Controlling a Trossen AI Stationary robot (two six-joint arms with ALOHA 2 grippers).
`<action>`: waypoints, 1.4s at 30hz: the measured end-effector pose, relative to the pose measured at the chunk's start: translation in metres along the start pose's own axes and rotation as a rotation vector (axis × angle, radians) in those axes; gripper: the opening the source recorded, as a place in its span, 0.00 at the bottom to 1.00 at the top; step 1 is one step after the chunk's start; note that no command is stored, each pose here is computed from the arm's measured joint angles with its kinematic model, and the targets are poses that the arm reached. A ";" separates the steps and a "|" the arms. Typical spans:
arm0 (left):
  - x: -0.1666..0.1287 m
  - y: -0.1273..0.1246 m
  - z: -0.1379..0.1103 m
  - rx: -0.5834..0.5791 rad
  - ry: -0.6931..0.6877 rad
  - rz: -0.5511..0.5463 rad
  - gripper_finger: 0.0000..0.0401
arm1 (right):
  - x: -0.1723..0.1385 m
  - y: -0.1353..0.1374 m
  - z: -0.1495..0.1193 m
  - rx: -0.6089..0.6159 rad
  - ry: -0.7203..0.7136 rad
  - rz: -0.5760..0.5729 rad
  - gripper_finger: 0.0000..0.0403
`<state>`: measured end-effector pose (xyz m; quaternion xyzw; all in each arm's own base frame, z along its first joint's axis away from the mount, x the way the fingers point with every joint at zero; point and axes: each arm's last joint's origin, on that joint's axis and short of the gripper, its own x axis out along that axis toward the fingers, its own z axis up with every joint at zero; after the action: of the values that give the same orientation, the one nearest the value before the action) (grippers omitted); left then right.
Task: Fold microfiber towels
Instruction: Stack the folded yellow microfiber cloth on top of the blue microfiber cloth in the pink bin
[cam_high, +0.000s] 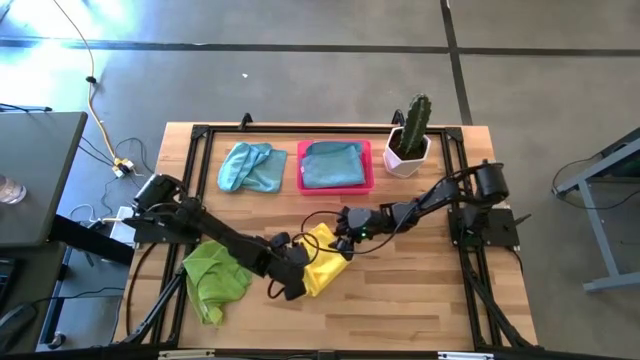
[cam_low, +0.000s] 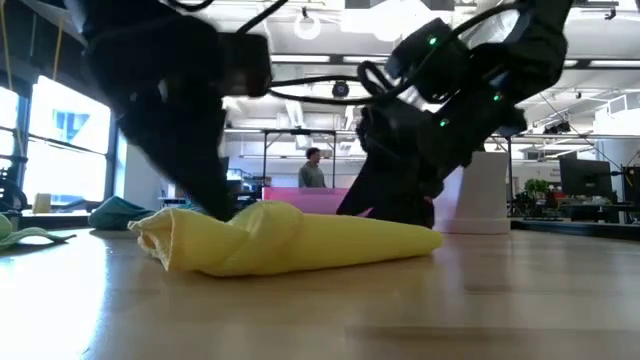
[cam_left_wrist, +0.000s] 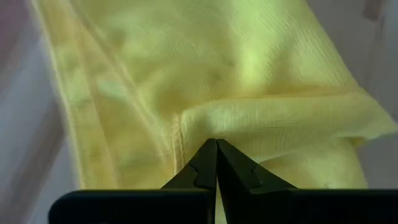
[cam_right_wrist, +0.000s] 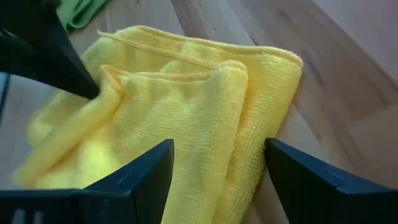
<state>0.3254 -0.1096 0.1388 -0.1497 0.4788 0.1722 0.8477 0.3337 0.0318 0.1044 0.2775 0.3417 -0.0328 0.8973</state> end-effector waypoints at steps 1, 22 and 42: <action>0.004 -0.002 -0.001 -0.009 0.008 -0.013 0.00 | 0.003 0.000 0.001 -0.017 0.002 0.000 0.61; 0.018 0.004 -0.007 -0.006 0.021 0.089 0.00 | 0.023 0.006 0.005 -0.032 0.051 0.043 0.20; -0.056 -0.003 -0.012 -0.056 -0.050 0.071 0.00 | 0.014 0.027 0.069 -0.227 0.089 -0.230 0.00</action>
<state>0.2902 -0.1253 0.1815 -0.1517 0.4575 0.2192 0.8483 0.3920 0.0202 0.1512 0.1344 0.4124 -0.0841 0.8971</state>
